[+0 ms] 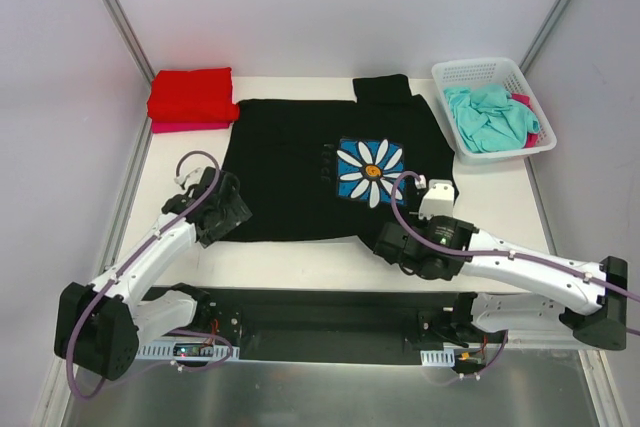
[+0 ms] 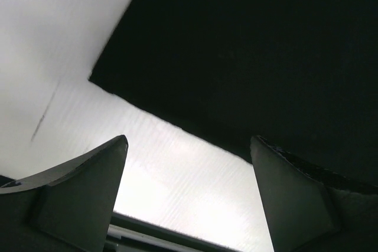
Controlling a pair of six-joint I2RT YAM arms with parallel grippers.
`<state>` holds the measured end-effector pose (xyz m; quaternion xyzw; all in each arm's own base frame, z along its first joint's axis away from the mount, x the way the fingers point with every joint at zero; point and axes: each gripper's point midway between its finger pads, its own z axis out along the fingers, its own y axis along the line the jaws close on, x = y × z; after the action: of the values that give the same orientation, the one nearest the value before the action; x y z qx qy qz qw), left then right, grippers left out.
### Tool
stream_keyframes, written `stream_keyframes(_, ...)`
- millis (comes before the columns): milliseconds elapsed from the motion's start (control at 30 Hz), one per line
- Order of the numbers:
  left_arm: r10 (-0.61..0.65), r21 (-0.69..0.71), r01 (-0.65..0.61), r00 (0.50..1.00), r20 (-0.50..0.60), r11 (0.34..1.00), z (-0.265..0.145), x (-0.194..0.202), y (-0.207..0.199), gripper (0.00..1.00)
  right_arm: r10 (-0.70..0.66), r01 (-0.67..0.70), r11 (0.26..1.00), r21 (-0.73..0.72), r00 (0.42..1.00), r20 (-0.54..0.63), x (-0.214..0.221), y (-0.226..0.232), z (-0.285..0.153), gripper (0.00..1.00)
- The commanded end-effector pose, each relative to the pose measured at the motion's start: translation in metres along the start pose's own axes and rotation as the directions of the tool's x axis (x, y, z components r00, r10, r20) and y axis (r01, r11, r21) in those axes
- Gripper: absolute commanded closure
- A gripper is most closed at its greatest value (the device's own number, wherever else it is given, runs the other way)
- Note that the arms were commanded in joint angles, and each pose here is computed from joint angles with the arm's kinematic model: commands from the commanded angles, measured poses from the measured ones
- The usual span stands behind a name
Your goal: Fold and stack the t-shirts
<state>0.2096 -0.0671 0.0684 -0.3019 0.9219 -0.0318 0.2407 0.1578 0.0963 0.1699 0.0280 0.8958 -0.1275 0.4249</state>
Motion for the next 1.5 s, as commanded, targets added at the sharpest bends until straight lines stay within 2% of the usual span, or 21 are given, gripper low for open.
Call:
stream_keyframes(0, -0.014, 0.011, 0.013, 0.999, 0.030, 1.000, 0.008, -0.021, -0.005, 0.15, -0.146, 0.148, 0.987, 0.066, 0.989, -0.028, 0.004, -0.035, 0.000, 0.99)
stream_keyframes(200, -0.045, -0.004, 0.045, 0.999, 0.013, 0.999, 0.021, -0.030, 0.005, 0.16, -0.142, 0.145, 0.988, 0.057, 0.989, -0.048, 0.009, -0.037, 0.008, 0.99)
stream_keyframes(633, -0.106, 0.025, 0.109, 0.991, -0.085, 0.994, 0.033, -0.004, 0.008, 0.20, -0.140, 0.144, 0.989, 0.043, 0.987, -0.074, 0.006, -0.033, 0.012, 0.99)
stream_keyframes(1233, -0.074, -0.081, 0.065, 0.990, -0.121, 0.995, 0.024, 0.005, 0.030, 0.21, -0.134, 0.137, 0.990, 0.029, 0.988, -0.082, 0.008, -0.028, 0.013, 0.99)
stream_keyframes(1400, -0.092, -0.104, 0.078, 0.985, -0.144, 0.992, 0.034, 0.014, 0.035, 0.26, -0.131, 0.133, 0.991, 0.022, 0.988, -0.088, 0.010, -0.027, 0.013, 0.99)
stream_keyframes(1467, -0.100, -0.101, 0.086, 0.984, -0.148, 0.991, 0.038, 0.017, 0.036, 0.32, -0.132, 0.134, 0.991, 0.021, 0.988, -0.084, 0.009, -0.028, 0.013, 0.99)
